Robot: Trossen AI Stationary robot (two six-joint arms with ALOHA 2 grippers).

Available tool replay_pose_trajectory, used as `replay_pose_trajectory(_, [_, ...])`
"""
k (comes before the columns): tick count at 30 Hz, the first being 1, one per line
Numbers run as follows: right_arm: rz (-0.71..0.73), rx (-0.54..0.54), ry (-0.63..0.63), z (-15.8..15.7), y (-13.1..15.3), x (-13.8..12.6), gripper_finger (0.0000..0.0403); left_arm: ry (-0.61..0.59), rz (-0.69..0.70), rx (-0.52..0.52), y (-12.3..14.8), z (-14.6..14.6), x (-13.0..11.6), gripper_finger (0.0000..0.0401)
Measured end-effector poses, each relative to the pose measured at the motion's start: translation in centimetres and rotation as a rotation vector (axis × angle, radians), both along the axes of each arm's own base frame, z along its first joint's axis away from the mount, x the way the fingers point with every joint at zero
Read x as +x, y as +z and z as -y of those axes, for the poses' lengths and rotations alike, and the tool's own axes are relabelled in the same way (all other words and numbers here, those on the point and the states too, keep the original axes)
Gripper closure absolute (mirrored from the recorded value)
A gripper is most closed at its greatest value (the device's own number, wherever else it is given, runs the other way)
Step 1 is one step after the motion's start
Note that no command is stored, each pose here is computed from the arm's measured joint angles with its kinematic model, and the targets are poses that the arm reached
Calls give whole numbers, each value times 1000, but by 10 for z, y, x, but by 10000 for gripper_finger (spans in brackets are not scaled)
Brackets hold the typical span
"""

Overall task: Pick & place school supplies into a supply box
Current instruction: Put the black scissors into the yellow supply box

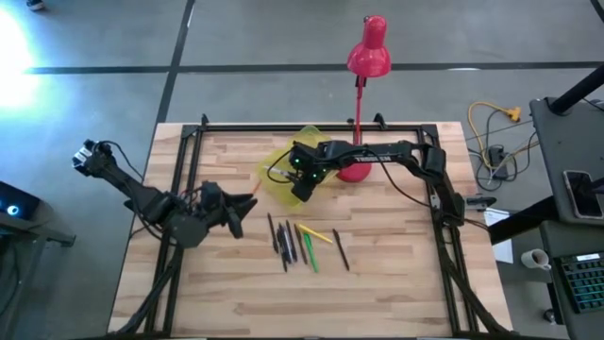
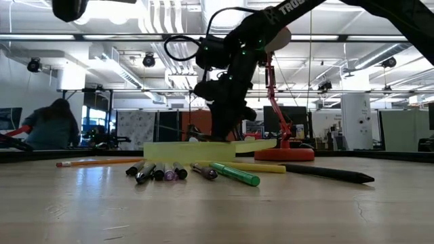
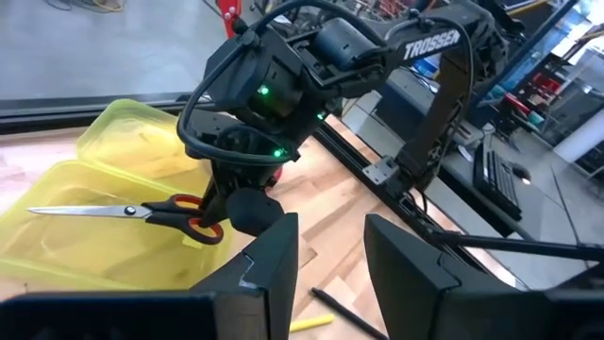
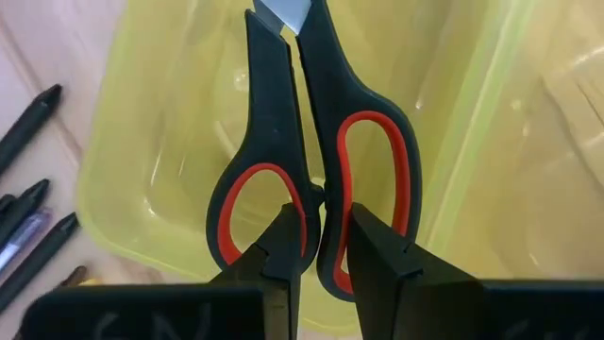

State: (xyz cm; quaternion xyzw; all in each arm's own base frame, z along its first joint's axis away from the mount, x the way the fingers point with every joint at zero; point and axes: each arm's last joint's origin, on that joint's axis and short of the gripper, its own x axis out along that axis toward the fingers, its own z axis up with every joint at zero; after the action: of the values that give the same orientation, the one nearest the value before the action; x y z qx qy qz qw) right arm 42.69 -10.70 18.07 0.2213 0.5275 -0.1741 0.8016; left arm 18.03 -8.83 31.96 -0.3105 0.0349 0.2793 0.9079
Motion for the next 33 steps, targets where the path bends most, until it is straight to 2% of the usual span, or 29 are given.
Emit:
replay_pose_trajectory(8, [35, 51, 32, -1, -1, 3, 349, 13, -8, 5, -3, -2, 1, 293])
replay_pose_trajectory(16, [14, 83, -13, -3, -12, 6, 260, 18, 3, -13, -3, -2, 1, 293])
replay_pose_trajectory(20, [16, 78, -26, -2, -10, 5, 235, 17, 2, -14, -4, -2, 1, 293])
replay_pose_trajectory(26, [77, 49, -26, -6, 17, 1, 233, 14, -25, 1, -13, -2, 1, 293])
replay_pose_trajectory(33, [98, -88, -89, -18, 56, -13, 251, 42, -52, -67, -43, -4, -2, 293])
